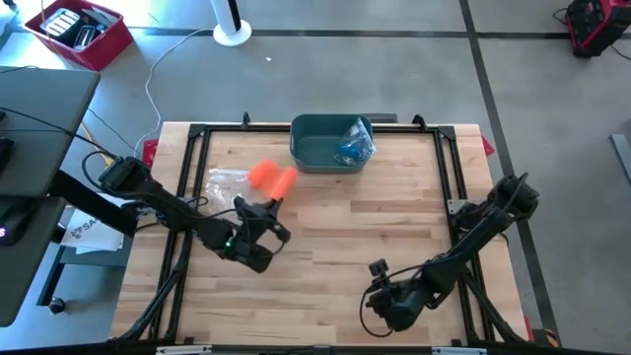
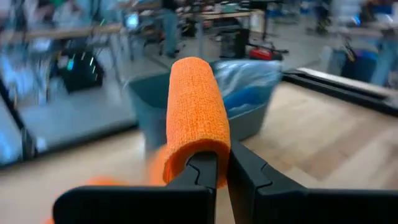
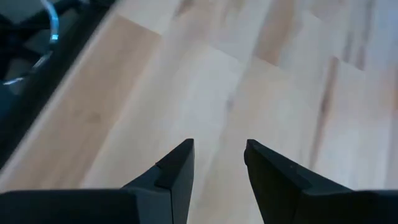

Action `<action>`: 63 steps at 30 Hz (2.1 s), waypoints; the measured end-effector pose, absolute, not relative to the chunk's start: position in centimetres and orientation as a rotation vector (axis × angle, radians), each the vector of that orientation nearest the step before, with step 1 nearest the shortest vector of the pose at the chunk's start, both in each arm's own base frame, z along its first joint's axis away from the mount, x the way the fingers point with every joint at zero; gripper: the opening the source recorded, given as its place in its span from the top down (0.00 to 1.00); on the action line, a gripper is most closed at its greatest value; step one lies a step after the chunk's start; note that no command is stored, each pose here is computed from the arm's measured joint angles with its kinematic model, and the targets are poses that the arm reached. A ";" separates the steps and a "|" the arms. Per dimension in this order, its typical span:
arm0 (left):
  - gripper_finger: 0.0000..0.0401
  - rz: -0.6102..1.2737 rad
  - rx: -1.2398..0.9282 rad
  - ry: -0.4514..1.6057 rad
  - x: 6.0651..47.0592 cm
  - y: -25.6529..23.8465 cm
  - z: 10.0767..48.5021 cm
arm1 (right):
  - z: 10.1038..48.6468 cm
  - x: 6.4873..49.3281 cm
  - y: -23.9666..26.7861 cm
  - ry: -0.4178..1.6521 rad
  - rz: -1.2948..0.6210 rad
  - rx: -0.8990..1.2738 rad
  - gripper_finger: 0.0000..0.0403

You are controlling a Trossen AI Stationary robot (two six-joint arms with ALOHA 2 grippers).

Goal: Roll bandage
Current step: Roll the orange bandage

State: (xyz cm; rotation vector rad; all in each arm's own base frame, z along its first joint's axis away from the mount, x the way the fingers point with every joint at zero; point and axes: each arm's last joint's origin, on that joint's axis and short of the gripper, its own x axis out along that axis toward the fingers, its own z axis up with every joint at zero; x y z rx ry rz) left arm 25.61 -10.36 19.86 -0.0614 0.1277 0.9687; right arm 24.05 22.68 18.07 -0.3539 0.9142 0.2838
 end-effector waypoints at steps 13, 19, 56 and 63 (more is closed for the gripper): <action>0.98 0.373 0.120 0.078 29.6 -16.8 34.9 | 20.9 20.6 22.3 0.950 0.115 -0.125 0.65; 0.98 0.327 0.132 -0.049 28.9 -18.3 39.1 | 23.8 17.2 22.8 0.807 0.086 -0.118 0.65; 0.99 0.246 0.305 0.015 31.0 -18.5 45.9 | 23.2 14.6 23.9 0.646 -0.093 -0.106 0.65; 0.98 0.264 0.358 0.199 30.7 -18.3 44.0 | 22.8 15.1 24.5 0.557 -0.041 -0.152 0.65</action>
